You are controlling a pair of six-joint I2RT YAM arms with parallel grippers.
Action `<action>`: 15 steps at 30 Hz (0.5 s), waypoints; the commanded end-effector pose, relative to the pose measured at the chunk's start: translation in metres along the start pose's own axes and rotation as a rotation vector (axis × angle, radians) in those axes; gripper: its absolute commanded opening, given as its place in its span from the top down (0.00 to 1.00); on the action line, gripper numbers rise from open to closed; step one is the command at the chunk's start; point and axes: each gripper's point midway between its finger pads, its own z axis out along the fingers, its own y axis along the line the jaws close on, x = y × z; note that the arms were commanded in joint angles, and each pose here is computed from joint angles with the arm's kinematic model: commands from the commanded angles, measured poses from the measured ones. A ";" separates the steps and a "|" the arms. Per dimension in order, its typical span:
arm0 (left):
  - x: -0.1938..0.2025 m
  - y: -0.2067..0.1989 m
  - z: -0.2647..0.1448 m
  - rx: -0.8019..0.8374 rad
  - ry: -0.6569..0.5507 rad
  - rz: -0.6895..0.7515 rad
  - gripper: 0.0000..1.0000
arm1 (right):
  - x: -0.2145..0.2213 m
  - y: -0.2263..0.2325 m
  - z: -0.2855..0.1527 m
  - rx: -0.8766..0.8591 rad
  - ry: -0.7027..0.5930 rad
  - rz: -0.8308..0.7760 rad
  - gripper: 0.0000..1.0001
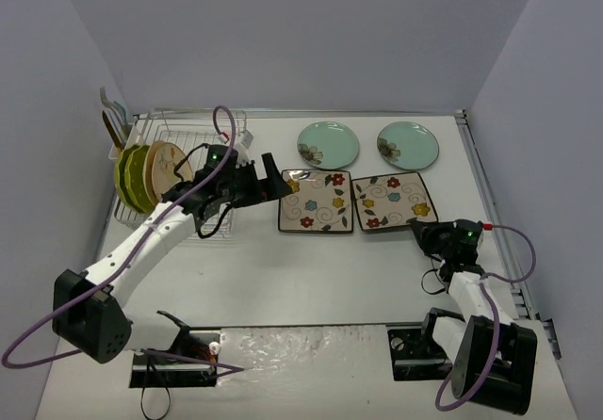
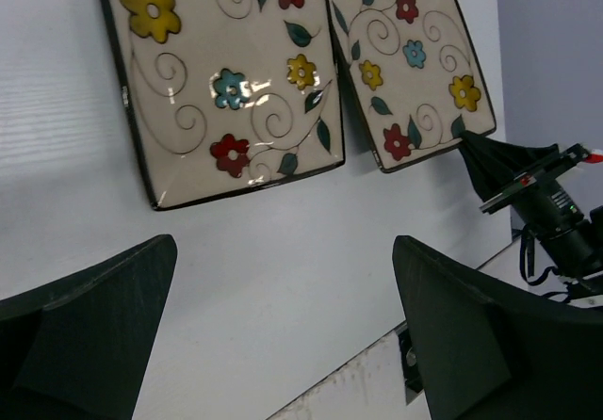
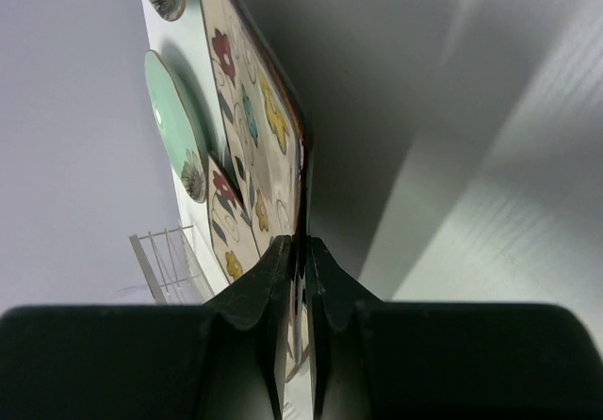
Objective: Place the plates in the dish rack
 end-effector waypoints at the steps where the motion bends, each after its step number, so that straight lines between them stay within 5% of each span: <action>1: -0.006 -0.049 0.029 0.120 -0.013 -0.118 0.03 | 0.004 0.052 -0.008 -0.129 0.060 0.041 1.00; 15: 0.034 -0.095 0.125 0.161 0.193 -0.292 0.03 | 0.001 0.099 -0.012 -0.174 0.105 0.083 1.00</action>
